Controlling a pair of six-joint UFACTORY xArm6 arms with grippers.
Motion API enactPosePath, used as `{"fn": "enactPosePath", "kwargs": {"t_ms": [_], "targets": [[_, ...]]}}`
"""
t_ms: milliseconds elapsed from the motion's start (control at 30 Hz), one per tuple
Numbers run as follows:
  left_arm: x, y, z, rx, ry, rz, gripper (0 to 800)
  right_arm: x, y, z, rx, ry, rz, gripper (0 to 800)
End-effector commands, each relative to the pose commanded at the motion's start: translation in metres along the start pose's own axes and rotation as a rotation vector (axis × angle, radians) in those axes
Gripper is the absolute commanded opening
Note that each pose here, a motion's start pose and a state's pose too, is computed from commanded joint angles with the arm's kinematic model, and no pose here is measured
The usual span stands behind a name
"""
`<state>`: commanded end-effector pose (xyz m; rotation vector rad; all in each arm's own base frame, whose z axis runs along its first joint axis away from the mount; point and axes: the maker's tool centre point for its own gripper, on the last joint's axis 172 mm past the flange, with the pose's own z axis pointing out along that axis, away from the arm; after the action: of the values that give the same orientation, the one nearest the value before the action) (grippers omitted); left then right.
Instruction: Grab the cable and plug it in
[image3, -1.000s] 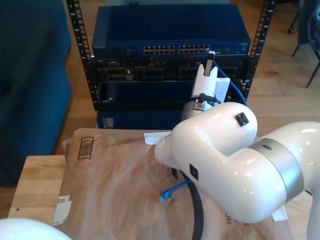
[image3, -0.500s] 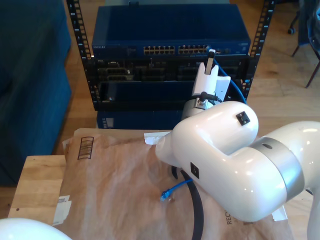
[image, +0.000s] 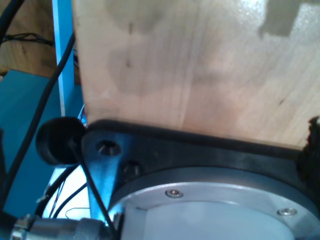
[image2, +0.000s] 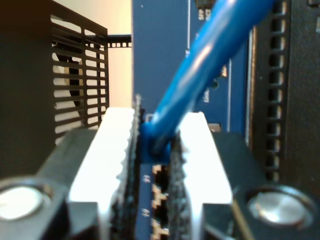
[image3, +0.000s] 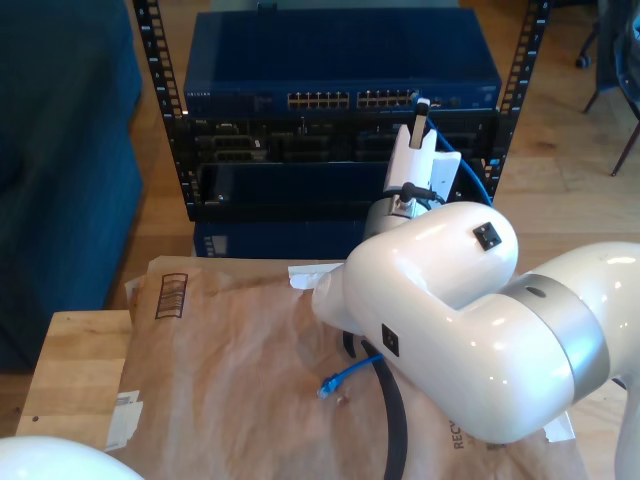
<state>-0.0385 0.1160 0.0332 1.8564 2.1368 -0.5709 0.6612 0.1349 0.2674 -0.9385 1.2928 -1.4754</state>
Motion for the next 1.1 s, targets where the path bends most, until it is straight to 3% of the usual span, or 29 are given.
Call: {"fn": "enactPosePath", "kwargs": {"t_ms": [1100], "targets": [[0.0, -0.0002, 0.0, -0.001, 0.0, -0.001, 800, -0.0026, -0.0028, 0.0048, 0.014, 0.005, 0.014, 0]]}}
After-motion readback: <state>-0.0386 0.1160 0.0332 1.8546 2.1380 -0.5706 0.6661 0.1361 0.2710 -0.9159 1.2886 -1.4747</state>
